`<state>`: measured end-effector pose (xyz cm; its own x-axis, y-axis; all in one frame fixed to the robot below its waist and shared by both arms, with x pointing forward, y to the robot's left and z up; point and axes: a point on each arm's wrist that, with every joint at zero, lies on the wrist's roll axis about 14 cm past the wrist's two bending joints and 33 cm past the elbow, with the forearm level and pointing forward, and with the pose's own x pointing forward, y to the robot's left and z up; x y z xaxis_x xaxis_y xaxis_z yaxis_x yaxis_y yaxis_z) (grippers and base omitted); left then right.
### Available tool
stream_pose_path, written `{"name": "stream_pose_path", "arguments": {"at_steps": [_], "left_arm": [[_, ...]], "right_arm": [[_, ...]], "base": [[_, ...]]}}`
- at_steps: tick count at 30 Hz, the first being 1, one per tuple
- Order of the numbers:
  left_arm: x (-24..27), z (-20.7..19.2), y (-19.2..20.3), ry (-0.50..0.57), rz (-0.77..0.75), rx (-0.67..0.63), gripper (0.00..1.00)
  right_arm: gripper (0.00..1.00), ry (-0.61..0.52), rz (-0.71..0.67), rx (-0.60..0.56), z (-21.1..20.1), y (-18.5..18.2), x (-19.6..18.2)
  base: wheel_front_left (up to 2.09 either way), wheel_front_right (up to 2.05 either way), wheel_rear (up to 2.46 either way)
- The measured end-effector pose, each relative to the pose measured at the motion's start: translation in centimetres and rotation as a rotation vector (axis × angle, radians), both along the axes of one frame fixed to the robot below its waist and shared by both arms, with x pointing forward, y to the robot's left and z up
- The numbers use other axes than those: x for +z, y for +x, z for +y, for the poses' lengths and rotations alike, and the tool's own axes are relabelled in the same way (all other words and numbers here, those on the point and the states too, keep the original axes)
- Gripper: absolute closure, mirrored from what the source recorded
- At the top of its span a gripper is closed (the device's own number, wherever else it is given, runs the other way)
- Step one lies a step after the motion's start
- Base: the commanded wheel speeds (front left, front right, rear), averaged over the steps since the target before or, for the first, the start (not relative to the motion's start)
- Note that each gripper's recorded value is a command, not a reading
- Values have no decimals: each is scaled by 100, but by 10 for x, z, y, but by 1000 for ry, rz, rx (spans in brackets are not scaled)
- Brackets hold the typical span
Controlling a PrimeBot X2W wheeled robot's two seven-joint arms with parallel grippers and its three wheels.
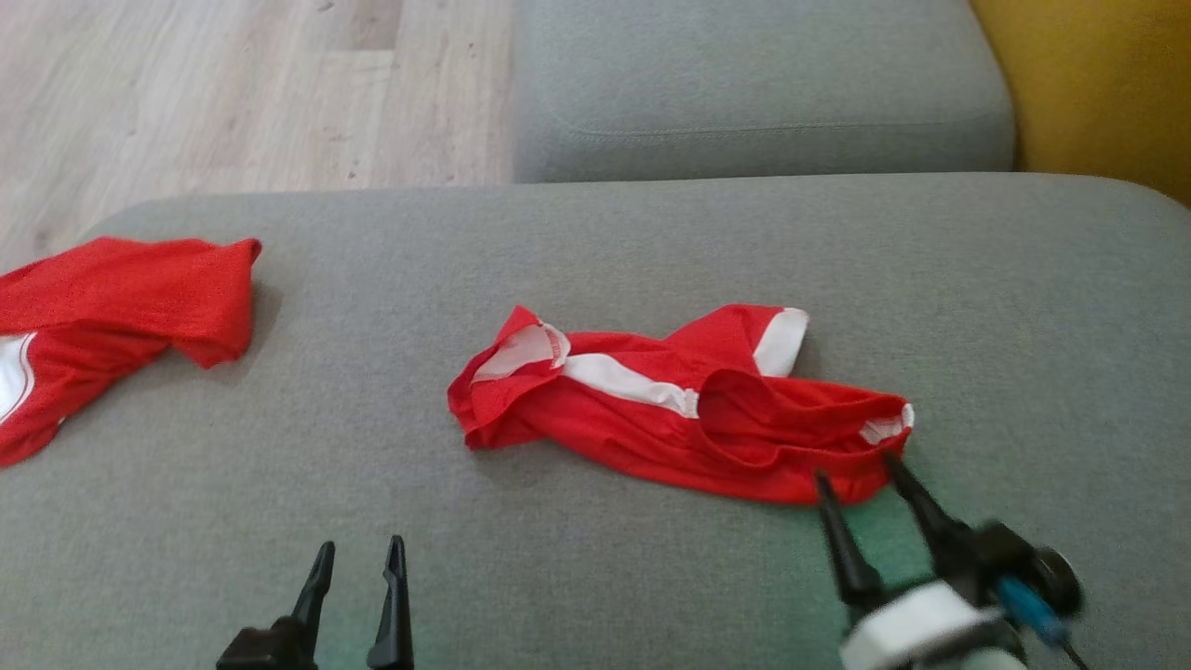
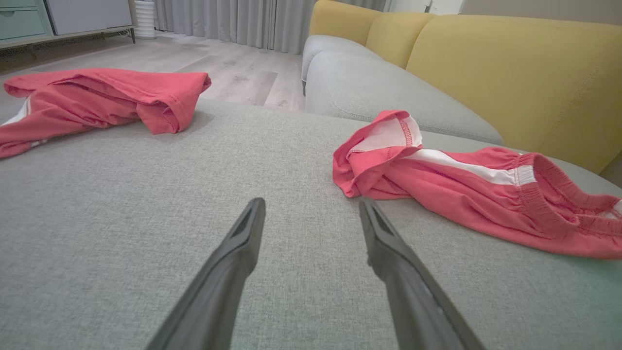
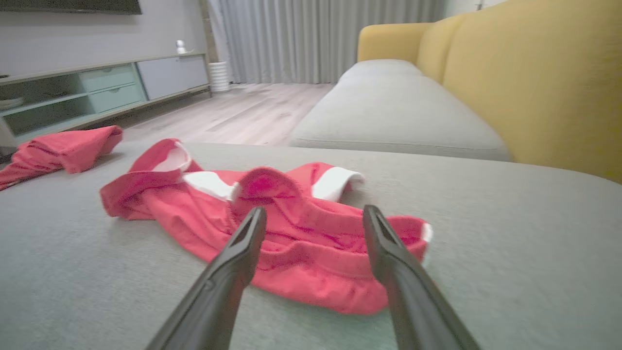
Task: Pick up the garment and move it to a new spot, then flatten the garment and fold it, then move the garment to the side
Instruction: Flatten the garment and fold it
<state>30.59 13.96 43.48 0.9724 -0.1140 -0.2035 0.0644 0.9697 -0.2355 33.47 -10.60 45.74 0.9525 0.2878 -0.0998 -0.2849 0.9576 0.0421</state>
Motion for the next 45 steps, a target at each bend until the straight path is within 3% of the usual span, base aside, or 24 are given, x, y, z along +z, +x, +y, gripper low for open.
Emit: {"name": "stream_pose_path", "arguments": {"at_steps": [8,14,20,21,23,25,36,40,45], "left_arm": [[-2,13,-4,7,7,47,0],[-2,30,-9,9,9,110,0],[-6,42,-16,13,27,155,0],[-7,43,-16,14,30,160,0],[-8,45,-16,16,34,168,0],[-7,47,-14,19,32,174,0],[0,26,2,17,7,100,0],[4,14,9,14,-9,62,0],[4,5,13,12,-9,30,0]], "right_arm": [[0,-32,95,159,52,41,0],[0,-56,268,245,80,48,-33],[0,-73,321,289,96,58,-45],[5,-73,324,294,98,62,-46],[64,-78,323,300,102,69,-45],[100,-66,303,298,103,76,-41],[100,17,144,211,79,89,2],[100,-16,126,115,43,86,5],[100,-55,214,-28,-16,63,-21]], "base": [[0,0,0],[0,0,0],[0,0,0],[0,0,0],[0,0,0],[0,0,0],[0,0,0],[0,0,0],[0,0,0]]}}
